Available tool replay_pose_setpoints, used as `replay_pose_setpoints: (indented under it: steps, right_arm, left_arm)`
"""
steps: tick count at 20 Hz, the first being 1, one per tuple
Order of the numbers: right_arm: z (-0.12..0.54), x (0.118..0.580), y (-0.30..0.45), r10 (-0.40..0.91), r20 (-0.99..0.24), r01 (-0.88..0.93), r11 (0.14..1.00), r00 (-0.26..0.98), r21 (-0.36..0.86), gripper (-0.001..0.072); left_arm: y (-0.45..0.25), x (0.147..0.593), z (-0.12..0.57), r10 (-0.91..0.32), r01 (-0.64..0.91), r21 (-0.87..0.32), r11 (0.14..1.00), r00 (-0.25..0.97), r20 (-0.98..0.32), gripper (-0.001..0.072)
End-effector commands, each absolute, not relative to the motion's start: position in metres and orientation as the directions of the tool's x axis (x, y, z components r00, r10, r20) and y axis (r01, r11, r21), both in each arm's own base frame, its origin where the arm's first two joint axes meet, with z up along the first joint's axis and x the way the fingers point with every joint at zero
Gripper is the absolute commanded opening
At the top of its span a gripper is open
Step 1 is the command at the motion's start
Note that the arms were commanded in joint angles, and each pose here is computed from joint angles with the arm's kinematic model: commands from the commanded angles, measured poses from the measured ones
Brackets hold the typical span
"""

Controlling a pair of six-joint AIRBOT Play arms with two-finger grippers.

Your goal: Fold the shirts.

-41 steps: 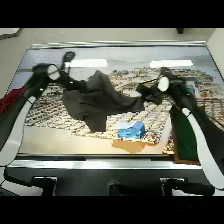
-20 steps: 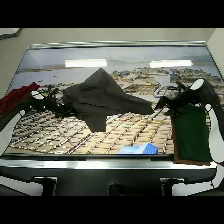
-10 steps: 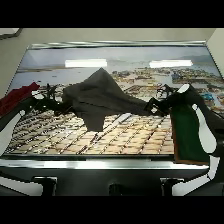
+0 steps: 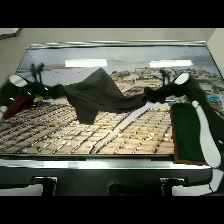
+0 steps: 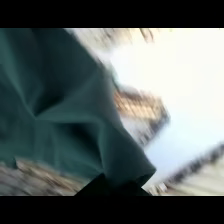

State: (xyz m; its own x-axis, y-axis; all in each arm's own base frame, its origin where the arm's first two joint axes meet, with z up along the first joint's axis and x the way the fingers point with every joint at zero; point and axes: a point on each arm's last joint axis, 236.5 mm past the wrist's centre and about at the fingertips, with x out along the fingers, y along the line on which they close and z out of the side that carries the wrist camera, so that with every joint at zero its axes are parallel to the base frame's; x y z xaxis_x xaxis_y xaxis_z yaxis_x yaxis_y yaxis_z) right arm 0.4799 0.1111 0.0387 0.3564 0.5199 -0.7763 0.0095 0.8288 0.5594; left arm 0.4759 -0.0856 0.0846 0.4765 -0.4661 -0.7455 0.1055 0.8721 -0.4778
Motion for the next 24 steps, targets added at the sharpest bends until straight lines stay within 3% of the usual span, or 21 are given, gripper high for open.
replay_pose_setpoints:
  steps: [1,4,6,9,13,15,18,21,24]
  right_arm:
    - [0.233,0.495,0.084,0.467,-0.485,-0.137,0.809,0.739,0.571,0.004]
    - [0.416,0.416,0.035,0.279,-0.128,-0.185,0.854,0.952,0.486,0.0039]
    - [0.472,0.342,0.02,0.166,-0.006,-0.143,0.867,0.986,0.478,0.0039]
    - [0.501,0.265,0.031,0.156,0.069,-0.17,0.874,0.985,0.455,0.0039]
    - [0.519,0.208,0.017,0.055,0.14,-0.111,0.892,0.989,0.437,0.0039]
    - [0.496,0.205,0.003,-0.01,0.047,-0.012,0.896,0.999,0.444,0.0039]
    - [0.423,0.229,0.005,0.022,-0.265,0.102,0.89,0.964,0.444,0.004]
    - [0.319,0.269,0.004,0.081,-0.636,0.21,0.906,0.767,0.368,0.004]
    - [0.212,0.325,0.001,0.147,-0.804,0.282,0.888,0.576,0.364,0.004]
  left_arm:
    - [-0.085,0.452,0.3,-0.437,0.328,-0.297,0.897,0.765,-0.473,0.0034]
    - [-0.072,0.339,0.503,-0.342,0.337,-0.082,0.938,0.938,-0.059,0.0032]
    - [-0.065,0.27,0.557,-0.288,0.298,-0.09,0.95,0.951,0.109,0.0032]
    - [-0.086,0.217,0.564,-0.364,0.389,-0.139,0.911,0.915,0.176,0.0032]
    - [-0.082,0.191,0.579,-0.338,0.371,-0.101,0.923,0.908,0.247,0.0032]
    - [-0.073,0.208,0.55,-0.304,0.317,-0.096,0.944,0.944,0.129,0.0033]
    - [-0.065,0.252,0.48,-0.286,0.269,-0.131,0.954,0.95,-0.128,0.0034]
    - [-0.06,0.32,0.398,-0.286,0.256,-0.132,0.958,0.899,-0.333,0.0034]
    - [-0.048,0.403,0.294,-0.268,0.215,-0.162,0.963,0.834,-0.482,0.0034]
